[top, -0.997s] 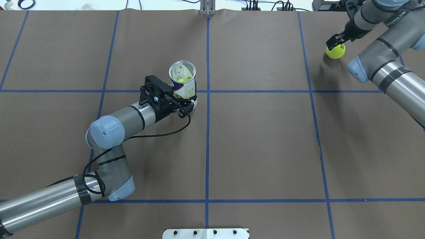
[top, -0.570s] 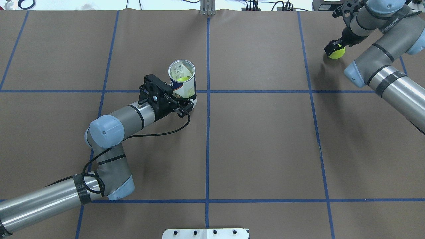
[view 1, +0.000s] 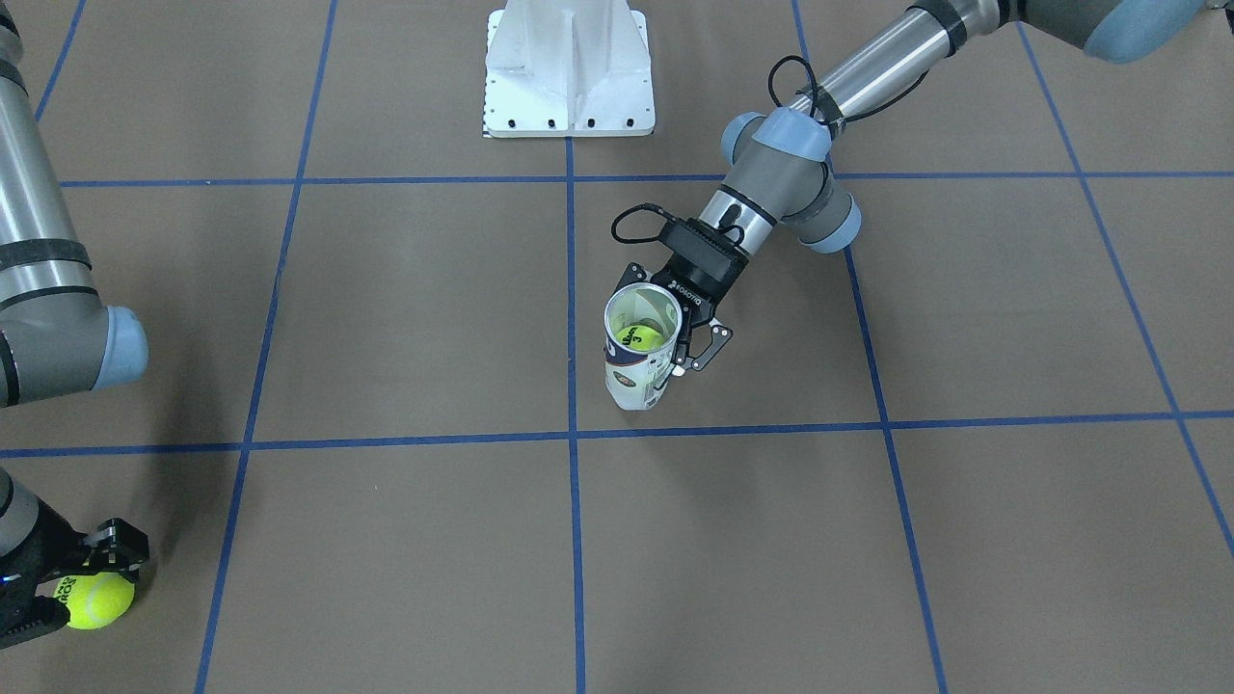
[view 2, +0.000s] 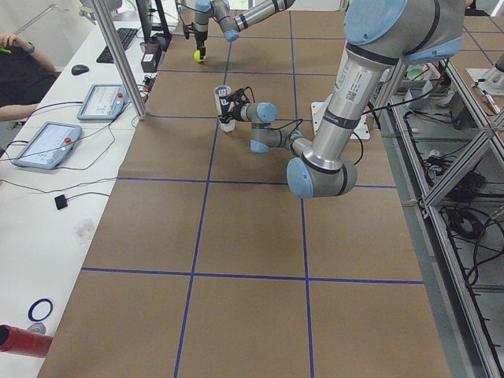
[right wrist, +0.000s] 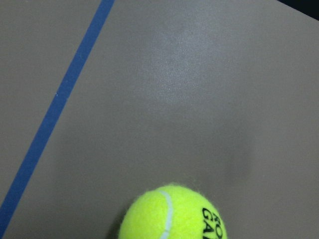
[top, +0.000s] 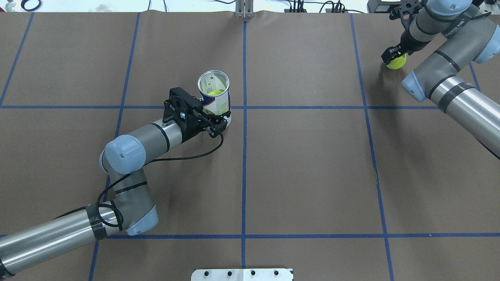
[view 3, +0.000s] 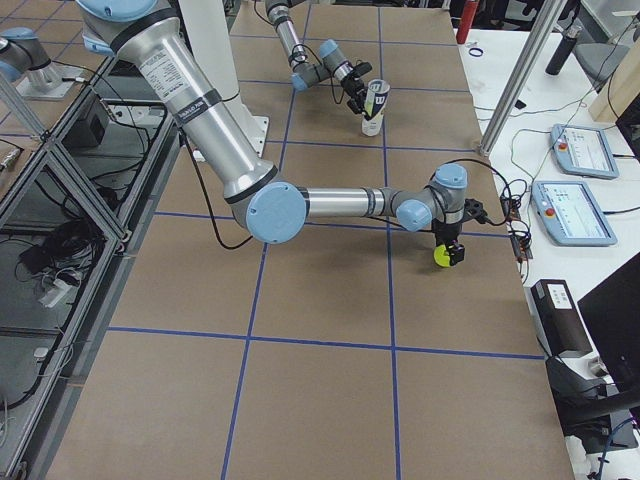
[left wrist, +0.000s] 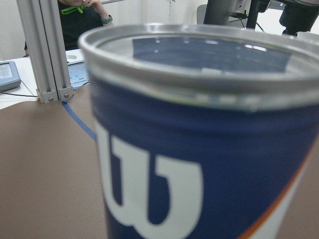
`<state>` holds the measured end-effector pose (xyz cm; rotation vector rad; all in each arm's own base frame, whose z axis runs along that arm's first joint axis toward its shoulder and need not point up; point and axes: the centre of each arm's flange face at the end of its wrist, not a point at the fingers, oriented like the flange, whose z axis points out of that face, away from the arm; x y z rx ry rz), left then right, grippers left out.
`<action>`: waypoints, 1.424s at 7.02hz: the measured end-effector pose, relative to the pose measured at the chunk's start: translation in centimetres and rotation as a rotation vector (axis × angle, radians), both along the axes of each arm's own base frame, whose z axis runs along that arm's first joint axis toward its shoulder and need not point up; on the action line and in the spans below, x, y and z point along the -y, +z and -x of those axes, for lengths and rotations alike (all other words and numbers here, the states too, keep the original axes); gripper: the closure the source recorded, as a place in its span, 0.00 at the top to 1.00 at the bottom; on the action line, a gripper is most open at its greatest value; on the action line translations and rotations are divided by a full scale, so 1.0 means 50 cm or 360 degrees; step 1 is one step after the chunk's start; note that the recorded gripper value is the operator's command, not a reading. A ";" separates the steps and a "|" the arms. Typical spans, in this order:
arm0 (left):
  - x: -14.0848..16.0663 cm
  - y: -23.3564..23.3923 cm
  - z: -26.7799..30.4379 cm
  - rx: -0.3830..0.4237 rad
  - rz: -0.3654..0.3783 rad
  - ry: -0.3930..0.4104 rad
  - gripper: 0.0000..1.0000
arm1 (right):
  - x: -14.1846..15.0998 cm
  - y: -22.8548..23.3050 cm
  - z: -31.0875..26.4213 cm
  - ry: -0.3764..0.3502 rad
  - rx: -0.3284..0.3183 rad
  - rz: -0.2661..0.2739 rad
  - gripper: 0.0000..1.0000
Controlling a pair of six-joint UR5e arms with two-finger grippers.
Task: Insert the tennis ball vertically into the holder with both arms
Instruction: 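Lift the ball and carry it with the right gripper above the can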
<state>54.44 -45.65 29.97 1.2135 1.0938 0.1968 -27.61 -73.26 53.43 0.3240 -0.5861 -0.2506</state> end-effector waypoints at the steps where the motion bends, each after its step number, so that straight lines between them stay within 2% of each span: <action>1: 0.001 0.000 0.001 0.0000 0.0000 -0.0001 0.74 | 0.003 -0.005 0.001 0.0002 -0.0002 -0.0006 0.00; 4: 0.002 0.000 0.002 0.0000 0.0000 -0.0002 0.74 | 0.030 -0.076 -0.006 0.0043 0.0052 -0.0047 0.00; 5: 0.002 0.001 0.001 0.0001 0.0000 -0.0002 0.74 | 0.039 -0.119 -0.024 0.0078 0.0116 -0.0049 0.00; 6: 0.002 0.002 0.002 0.0002 0.0001 -0.0003 0.74 | 0.044 -0.188 -0.045 0.0122 0.0227 -0.0017 0.00; 8: 0.002 0.002 0.002 0.0002 0.0001 -0.0004 0.79 | 0.027 -0.405 -0.067 0.0215 0.0478 0.0126 0.00; 10: 0.002 0.003 0.002 0.0004 0.0002 -0.0003 0.79 | -0.037 -0.647 -0.039 0.0317 0.0682 0.0286 0.00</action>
